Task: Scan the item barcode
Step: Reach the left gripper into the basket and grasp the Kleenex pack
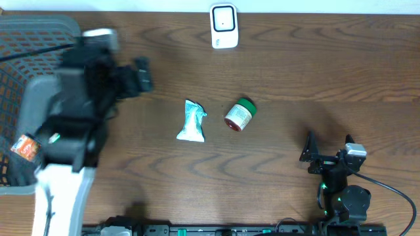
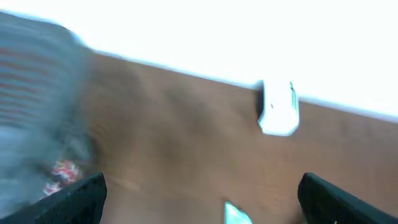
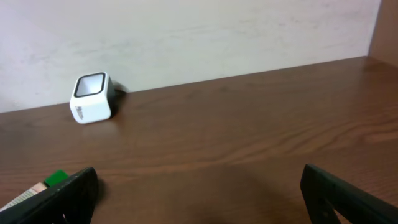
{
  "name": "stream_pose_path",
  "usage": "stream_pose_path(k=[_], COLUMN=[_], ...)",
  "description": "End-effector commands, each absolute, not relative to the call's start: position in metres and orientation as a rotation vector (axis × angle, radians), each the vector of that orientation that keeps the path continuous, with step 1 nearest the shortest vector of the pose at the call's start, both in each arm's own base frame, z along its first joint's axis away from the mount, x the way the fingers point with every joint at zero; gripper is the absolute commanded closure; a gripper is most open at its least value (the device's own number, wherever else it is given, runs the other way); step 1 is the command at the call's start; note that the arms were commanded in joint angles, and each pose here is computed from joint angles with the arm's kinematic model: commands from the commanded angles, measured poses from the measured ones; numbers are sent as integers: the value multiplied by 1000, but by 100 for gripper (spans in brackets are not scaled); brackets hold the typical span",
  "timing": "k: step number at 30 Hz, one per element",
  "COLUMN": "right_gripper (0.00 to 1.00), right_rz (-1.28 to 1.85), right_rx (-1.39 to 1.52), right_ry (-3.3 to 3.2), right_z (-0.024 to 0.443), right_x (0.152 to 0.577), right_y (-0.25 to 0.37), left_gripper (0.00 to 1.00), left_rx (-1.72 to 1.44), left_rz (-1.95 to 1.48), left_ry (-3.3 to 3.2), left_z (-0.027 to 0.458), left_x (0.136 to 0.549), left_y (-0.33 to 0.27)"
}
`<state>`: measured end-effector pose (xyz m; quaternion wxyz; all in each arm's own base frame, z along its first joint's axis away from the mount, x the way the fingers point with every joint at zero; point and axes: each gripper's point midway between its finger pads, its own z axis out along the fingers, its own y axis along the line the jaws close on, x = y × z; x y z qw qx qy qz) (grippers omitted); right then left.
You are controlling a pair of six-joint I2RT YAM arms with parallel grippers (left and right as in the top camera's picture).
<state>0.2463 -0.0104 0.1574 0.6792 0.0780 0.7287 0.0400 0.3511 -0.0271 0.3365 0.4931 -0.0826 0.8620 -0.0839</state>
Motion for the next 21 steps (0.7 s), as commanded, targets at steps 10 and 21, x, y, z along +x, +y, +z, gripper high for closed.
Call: stream_pose_path(k=[10, 21], right_gripper=[1, 1], right_rz=[82, 82], right_rx=[159, 159], right_ry=[1635, 1635], right_z=[157, 157], right_x=[246, 246], right_y=[-9, -9], left_gripper=[2, 2], left_rx=[-503, -830], left_rz=[120, 286], left_ry=[1772, 1943], left_z=[407, 328], left_x=[314, 307], left_y=[116, 213])
